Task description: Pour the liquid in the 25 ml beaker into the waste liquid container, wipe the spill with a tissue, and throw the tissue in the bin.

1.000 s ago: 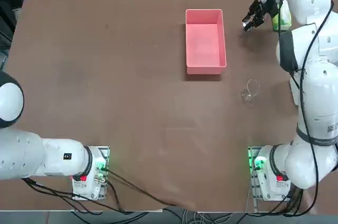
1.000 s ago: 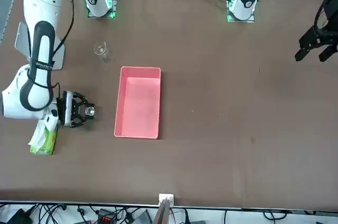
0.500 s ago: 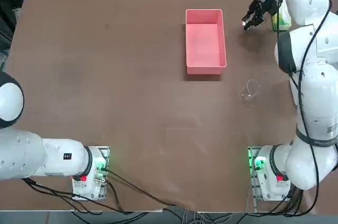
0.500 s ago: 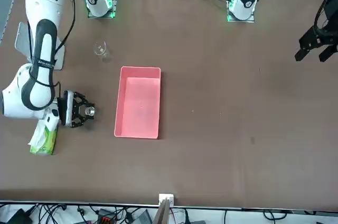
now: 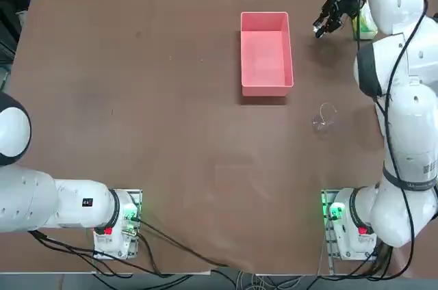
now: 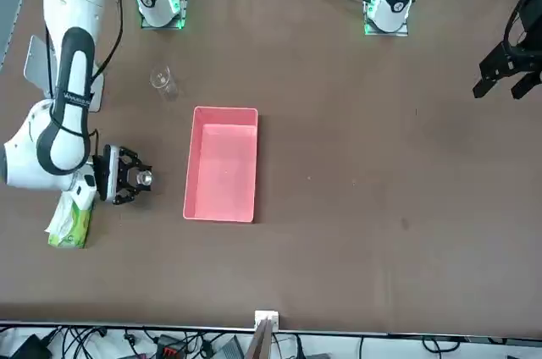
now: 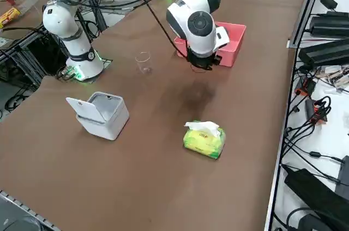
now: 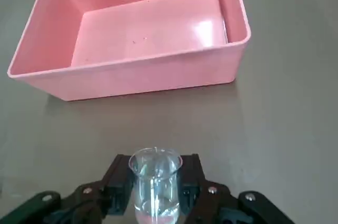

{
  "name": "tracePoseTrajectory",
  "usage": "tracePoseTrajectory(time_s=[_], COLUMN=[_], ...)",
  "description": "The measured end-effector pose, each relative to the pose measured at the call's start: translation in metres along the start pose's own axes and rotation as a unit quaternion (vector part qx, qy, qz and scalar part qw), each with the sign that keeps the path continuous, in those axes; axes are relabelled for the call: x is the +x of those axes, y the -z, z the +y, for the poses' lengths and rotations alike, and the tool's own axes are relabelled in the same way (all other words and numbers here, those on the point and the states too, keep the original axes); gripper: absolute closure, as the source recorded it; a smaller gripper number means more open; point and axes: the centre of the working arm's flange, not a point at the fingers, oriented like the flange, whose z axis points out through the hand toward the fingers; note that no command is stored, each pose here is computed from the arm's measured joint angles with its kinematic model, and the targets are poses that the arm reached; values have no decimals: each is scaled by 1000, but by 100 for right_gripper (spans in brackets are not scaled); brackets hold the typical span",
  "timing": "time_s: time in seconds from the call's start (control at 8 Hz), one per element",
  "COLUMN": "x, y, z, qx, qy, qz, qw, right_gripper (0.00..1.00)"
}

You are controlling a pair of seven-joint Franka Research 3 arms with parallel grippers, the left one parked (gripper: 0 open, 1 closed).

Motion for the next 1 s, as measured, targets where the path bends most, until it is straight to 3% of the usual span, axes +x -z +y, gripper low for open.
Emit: tracePoseTrajectory(time_s=[1.0], x=[53], y=[-3], z=[-7], qx=[-3], qy=[-11], qz=[-29], qw=[1000], right_gripper=[53])
